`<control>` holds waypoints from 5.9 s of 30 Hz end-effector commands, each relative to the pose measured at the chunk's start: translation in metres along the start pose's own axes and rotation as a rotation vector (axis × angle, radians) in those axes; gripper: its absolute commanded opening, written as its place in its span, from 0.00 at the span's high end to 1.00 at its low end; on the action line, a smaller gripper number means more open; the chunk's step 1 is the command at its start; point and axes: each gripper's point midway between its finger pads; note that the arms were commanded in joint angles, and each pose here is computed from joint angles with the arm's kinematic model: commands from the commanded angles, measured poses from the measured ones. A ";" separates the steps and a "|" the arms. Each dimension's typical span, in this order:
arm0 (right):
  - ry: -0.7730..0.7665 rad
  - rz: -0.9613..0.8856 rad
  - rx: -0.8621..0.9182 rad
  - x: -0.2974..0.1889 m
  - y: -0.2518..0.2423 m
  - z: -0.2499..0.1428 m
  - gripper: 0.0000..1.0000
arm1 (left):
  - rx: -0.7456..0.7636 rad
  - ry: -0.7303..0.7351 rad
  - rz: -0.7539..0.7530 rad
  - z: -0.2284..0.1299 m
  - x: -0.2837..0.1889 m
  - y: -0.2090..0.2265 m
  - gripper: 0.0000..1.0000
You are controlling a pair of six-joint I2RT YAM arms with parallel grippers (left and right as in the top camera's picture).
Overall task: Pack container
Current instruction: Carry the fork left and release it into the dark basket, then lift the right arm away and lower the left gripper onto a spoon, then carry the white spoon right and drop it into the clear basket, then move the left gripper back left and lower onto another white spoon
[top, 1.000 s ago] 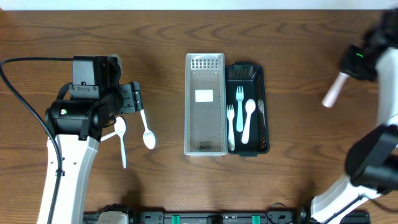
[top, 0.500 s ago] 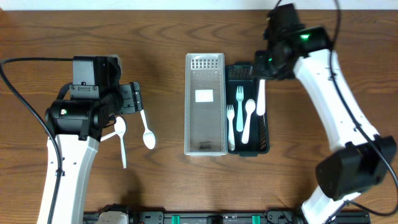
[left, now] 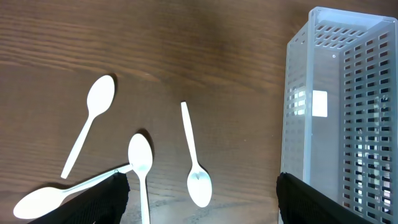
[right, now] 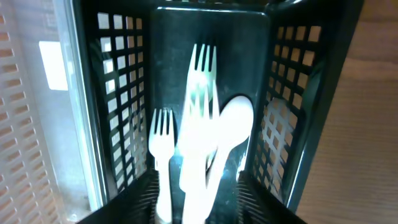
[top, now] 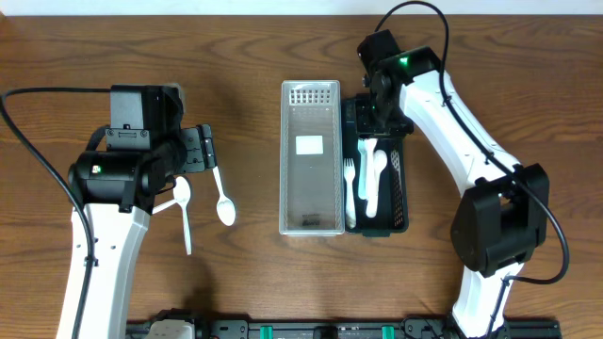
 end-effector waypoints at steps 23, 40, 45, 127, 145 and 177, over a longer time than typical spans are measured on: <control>-0.297 -0.074 0.203 -0.119 -0.166 0.038 0.15 | -0.267 0.343 0.087 -0.065 0.070 0.009 0.22; -0.291 -0.084 0.236 -0.111 -0.181 0.038 0.16 | -0.234 0.571 0.147 -0.104 0.169 0.015 0.22; -0.291 -0.087 0.236 -0.111 -0.181 0.038 0.16 | -0.181 0.587 0.130 -0.108 0.179 0.014 0.21; -0.292 -0.117 0.241 -0.112 -0.187 0.037 0.17 | 0.300 0.364 -0.131 -0.072 0.108 -0.194 0.54; -0.297 -0.127 0.288 -0.114 -0.206 0.036 0.16 | -0.214 0.247 0.251 -0.011 -0.001 0.037 0.44; -0.276 -0.130 0.310 -0.113 -0.215 0.030 0.17 | -0.248 0.459 0.139 -0.165 0.144 0.075 0.25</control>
Point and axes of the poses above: each gripper's point midway between its finger pads, its own x axis out along the fingers, its own y axis along the line the jaws close on, z = x × y
